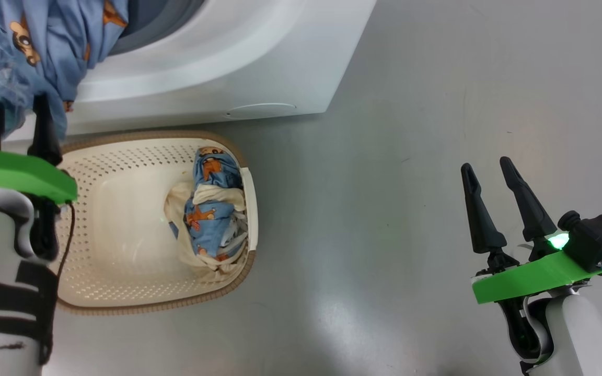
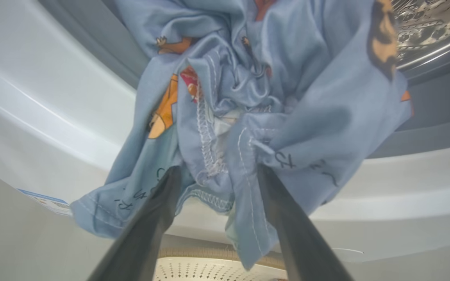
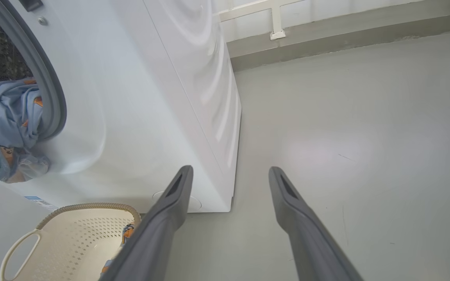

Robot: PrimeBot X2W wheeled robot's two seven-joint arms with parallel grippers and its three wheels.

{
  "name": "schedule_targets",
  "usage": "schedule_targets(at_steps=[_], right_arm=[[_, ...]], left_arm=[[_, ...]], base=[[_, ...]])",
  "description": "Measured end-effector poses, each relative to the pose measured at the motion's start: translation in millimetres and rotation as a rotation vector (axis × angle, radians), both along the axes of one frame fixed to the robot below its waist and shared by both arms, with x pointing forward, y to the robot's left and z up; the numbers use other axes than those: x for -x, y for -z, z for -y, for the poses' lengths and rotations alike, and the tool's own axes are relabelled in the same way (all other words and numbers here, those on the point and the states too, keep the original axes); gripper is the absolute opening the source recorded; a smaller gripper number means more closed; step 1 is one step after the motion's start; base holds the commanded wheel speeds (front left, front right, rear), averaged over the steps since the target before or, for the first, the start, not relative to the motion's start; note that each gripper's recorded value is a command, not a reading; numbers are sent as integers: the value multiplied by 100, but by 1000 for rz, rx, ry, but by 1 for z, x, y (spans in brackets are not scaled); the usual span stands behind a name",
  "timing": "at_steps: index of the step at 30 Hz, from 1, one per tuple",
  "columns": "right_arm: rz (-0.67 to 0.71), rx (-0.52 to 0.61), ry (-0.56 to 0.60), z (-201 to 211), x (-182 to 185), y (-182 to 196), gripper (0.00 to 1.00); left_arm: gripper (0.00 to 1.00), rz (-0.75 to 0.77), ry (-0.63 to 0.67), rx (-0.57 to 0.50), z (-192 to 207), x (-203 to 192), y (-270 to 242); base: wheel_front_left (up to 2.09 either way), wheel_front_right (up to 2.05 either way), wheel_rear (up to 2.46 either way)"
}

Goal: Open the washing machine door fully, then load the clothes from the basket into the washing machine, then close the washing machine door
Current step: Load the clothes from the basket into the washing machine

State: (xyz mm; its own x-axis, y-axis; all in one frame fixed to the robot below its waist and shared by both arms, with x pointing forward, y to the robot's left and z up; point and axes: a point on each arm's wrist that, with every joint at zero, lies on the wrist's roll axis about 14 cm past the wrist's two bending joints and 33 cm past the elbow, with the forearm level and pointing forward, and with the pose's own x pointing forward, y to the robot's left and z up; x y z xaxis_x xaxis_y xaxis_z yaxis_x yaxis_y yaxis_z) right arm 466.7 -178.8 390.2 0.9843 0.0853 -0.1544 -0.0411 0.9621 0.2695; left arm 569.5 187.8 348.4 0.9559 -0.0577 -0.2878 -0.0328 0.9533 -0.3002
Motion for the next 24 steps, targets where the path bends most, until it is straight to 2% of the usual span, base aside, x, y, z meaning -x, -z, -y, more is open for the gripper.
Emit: schedule_targets(at_steps=[20,21,22,23,24], right_arm=[[-25,12,19,8,3,10,100],[-25,12,19,8,3,10,100],[-25,12,19,8,3,10,100],[-24,12,19,8,2,10,100],[-22,13,19,8,2,9,100]], left_arm=[[100,-55,15,-34,-10,-30,15],[57,-53,15,-34,-10,-31,14],[41,-52,17,-35,-10,-32,14],[29,-51,17,-34,-10,-32,14],[11,-51,18,-37,-11,-33,13]], base=[[0,0,0],[0,0,0],[0,0,0],[0,0,0],[0,0,0]])
